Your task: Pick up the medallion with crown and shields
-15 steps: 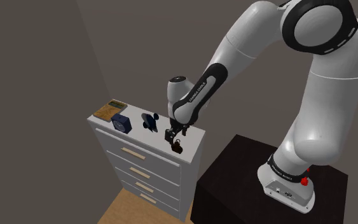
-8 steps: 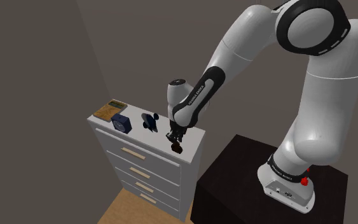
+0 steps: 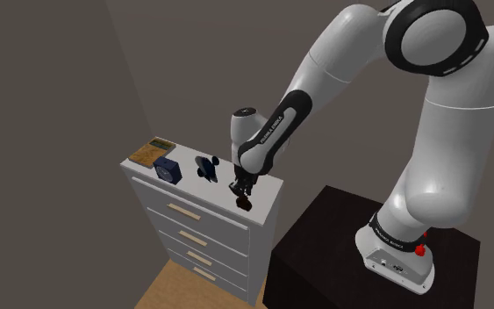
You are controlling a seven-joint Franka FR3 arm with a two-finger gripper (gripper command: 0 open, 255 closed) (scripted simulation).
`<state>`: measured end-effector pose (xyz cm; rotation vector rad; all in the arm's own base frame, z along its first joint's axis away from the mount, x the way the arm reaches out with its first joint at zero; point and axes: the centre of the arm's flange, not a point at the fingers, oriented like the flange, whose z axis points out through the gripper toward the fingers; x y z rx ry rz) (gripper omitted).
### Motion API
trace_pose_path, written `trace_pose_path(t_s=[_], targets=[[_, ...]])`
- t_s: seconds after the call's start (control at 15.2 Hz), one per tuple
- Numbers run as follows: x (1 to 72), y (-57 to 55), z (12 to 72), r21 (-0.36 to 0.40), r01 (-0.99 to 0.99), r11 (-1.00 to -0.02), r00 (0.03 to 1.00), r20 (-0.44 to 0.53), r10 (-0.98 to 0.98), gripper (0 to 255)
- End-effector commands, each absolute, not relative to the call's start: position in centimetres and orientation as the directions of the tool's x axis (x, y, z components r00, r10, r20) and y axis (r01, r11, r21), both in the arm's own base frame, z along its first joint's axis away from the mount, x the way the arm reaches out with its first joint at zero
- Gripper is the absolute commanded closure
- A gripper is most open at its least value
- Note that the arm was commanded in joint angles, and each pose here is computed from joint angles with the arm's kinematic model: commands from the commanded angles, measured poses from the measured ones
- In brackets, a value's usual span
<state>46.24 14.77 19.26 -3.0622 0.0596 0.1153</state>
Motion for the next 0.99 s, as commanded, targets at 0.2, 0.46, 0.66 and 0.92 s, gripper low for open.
trace_pose_path(t_s=[0.2, 0.46, 0.66, 0.92], targets=[[46.3, 14.7, 21.8, -0.075, -0.042, -0.996, 0.996, -0.077, -0.036, 255], [46.3, 14.7, 23.9, -0.075, -0.042, -0.996, 0.996, -0.077, -0.036, 255], [46.3, 14.7, 25.5, -0.075, -0.042, -0.996, 0.996, -0.077, -0.036, 255], [46.3, 14.7, 26.6, -0.075, -0.042, -0.996, 0.996, -0.077, -0.036, 255]])
